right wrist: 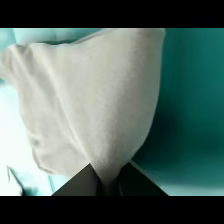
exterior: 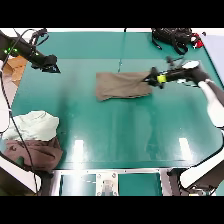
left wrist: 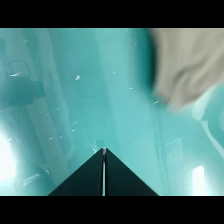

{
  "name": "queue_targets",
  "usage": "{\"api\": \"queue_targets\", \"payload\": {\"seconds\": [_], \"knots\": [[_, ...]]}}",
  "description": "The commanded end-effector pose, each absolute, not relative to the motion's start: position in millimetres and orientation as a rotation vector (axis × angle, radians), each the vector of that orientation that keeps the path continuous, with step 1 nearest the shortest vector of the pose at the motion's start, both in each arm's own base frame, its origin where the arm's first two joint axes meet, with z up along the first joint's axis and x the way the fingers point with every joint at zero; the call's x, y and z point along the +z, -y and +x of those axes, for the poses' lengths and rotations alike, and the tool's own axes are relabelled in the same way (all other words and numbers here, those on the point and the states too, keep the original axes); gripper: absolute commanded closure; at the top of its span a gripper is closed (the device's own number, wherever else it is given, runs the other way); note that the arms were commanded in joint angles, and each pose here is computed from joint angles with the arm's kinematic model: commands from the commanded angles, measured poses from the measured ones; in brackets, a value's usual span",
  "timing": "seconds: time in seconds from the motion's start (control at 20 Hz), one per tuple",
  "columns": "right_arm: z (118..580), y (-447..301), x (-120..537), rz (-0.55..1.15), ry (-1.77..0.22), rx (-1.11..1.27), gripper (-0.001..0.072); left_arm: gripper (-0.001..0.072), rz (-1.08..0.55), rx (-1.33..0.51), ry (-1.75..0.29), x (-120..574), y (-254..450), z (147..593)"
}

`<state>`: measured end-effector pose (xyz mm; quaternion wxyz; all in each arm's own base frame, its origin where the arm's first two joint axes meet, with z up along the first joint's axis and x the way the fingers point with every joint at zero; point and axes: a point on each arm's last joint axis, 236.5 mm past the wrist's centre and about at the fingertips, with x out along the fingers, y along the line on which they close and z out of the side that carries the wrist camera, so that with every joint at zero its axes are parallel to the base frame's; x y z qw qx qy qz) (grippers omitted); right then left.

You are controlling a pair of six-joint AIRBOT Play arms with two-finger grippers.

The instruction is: Fold the shirts.

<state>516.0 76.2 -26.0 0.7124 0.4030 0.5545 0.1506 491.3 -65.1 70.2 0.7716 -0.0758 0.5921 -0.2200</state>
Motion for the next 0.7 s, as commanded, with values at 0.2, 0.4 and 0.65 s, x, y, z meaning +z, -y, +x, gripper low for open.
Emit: {"api": "queue_targets", "payload": {"seconds": [0.2,0.4,0.65], "knots": [[416.0,188.4,20.0,1.14,-0.915,-0.144,0.0699,0.0682,-0.163,-0.481,-1.293,69.9,65.4,488.7],[284.1,298.2,19.8,1.269,-0.695,-0.457,0.0699,0.0682,-0.178,-0.498,-1.287,72.2,69.9,488.9],[155.2,327.7,-25.7,1.408,-0.606,-0.708,0.0695,0.0682,-0.236,-0.57,-1.262,82.4,88.0,488.1]]}}
